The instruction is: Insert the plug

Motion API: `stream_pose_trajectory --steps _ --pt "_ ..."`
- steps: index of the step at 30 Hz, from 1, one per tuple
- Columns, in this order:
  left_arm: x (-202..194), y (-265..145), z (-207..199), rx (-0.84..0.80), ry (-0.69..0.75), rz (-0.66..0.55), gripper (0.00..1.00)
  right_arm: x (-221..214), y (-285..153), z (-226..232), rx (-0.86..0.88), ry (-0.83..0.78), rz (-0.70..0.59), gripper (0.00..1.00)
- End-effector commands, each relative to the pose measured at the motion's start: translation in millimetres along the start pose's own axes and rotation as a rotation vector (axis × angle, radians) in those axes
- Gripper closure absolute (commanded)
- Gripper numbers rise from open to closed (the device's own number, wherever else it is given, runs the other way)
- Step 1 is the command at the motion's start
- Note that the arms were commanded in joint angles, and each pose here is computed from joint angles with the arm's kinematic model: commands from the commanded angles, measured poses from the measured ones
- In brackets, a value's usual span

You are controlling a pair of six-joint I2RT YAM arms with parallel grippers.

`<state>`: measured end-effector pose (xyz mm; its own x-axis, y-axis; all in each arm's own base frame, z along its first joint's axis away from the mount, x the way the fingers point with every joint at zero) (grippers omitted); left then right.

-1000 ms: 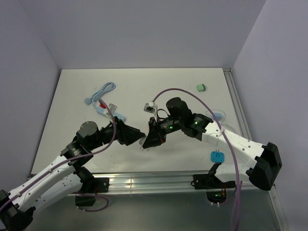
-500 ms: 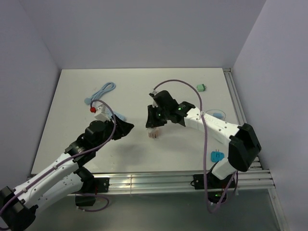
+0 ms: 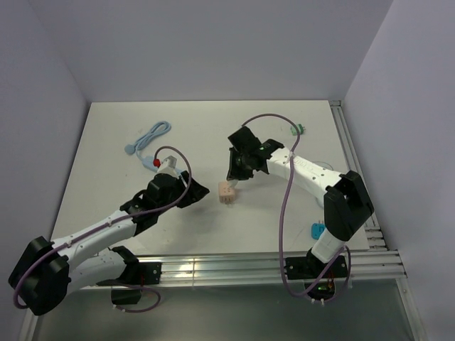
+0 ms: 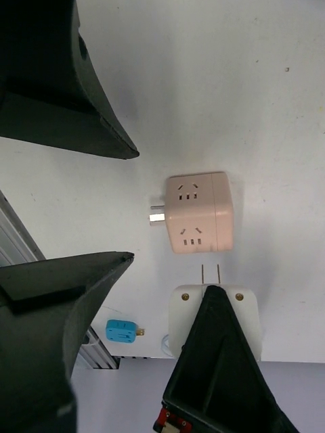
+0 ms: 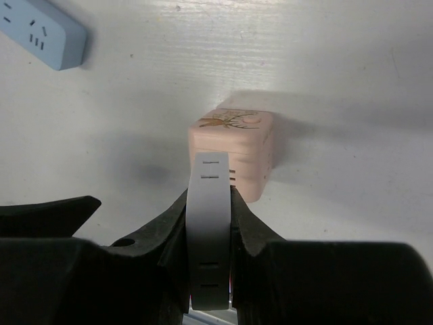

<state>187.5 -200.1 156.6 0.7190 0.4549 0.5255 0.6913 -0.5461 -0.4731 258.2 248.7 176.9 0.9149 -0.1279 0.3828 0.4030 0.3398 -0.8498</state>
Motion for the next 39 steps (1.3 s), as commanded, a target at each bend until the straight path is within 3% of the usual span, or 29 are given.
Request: stream_pose_trajectory --steps 1,13,39 --pt "4 8 -11 -0.058 -0.032 -0.015 0.37 3 -1 2 -0.056 0.024 -0.020 1.00" --pt "-9 35 0 -0.015 -0.059 0.056 0.39 -17 6 6 -0.103 0.043 -0.011 1.00" --pt "-7 33 3 -0.019 -0.056 0.030 0.40 -25 24 -3 -0.208 0.025 0.014 1.00"
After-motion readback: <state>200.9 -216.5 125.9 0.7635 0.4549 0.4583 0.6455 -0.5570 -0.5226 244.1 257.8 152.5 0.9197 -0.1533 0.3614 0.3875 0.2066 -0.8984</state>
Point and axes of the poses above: each gripper's point midway between its finger pads, its own y axis out along the fingers, its own z axis along the line the jaws close on, x = y × z, the point moved 7 cm from there along -y, back along the fingers, and after that the axes turned 1 degree about y, right-handed, at the moved point
